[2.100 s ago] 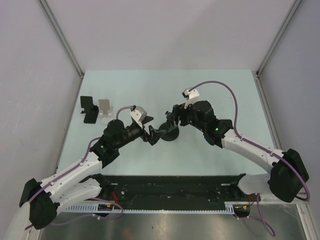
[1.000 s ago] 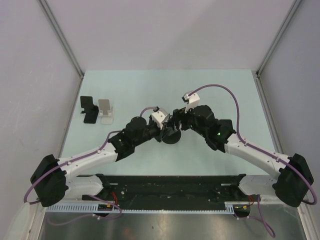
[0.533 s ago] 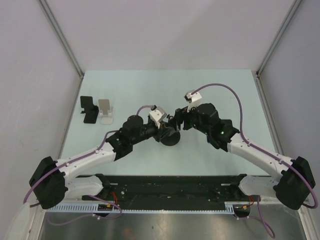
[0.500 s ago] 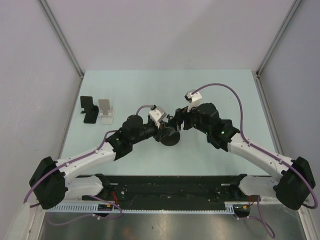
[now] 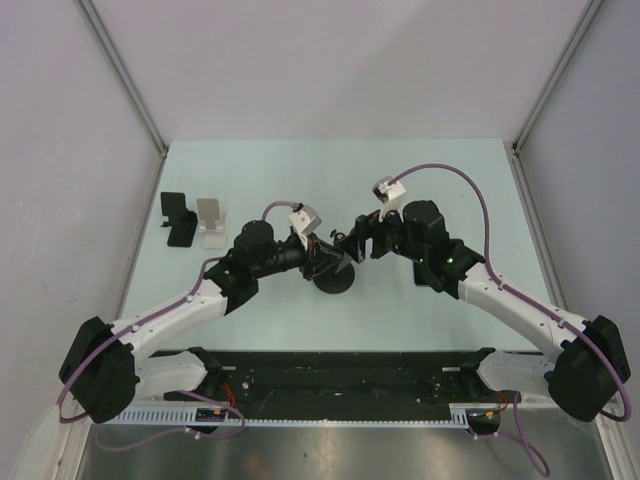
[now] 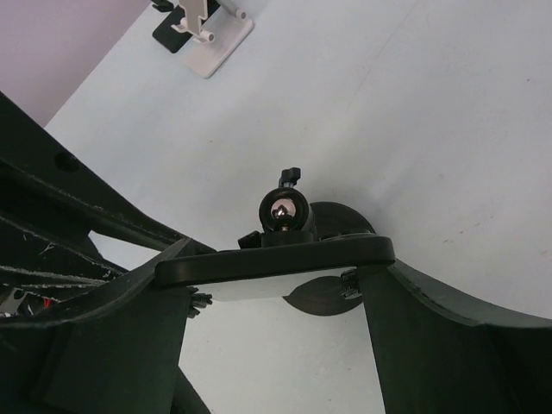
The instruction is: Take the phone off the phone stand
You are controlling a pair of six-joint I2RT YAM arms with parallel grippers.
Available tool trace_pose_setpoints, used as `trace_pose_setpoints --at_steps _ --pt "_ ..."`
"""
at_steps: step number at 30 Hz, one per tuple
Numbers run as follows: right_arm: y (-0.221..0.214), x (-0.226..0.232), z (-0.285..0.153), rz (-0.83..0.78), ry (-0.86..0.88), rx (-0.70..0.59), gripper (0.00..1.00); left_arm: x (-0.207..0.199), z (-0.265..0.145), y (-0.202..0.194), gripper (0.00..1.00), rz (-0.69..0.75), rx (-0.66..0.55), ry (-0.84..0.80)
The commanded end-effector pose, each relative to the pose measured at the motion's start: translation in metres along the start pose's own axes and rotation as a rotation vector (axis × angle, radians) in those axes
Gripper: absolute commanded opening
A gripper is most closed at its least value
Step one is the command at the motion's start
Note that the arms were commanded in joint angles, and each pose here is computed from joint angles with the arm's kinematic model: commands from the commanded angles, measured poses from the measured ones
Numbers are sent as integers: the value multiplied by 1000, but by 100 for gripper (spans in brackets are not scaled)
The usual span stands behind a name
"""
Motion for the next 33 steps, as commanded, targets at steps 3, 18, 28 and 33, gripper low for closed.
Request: trace_pose_setpoints --at_steps 3,18,28,33 --pt "47 14 -18 -69 103 -155 0 45 -16 -1 0 -25 -3 178" --pt "51 7 -9 -29 -52 -196 0 23 -20 8 64 55 -36 146" --pt "51 6 -5 -5 -135 -215 0 12 -8 8 77 158 -54 238" --pt "50 6 -4 -2 -158 -216 0 17 -1 11 75 164 -71 305"
Point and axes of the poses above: each gripper's point midway between its finger pads, its own z axis out along the fingers, its own x axis along the line the jaws close on, y = z × x, the point moved 2 cm from there along -z, back along the fingers, and after that the axes turned 4 degrees about -z, right-handed, at the moved point
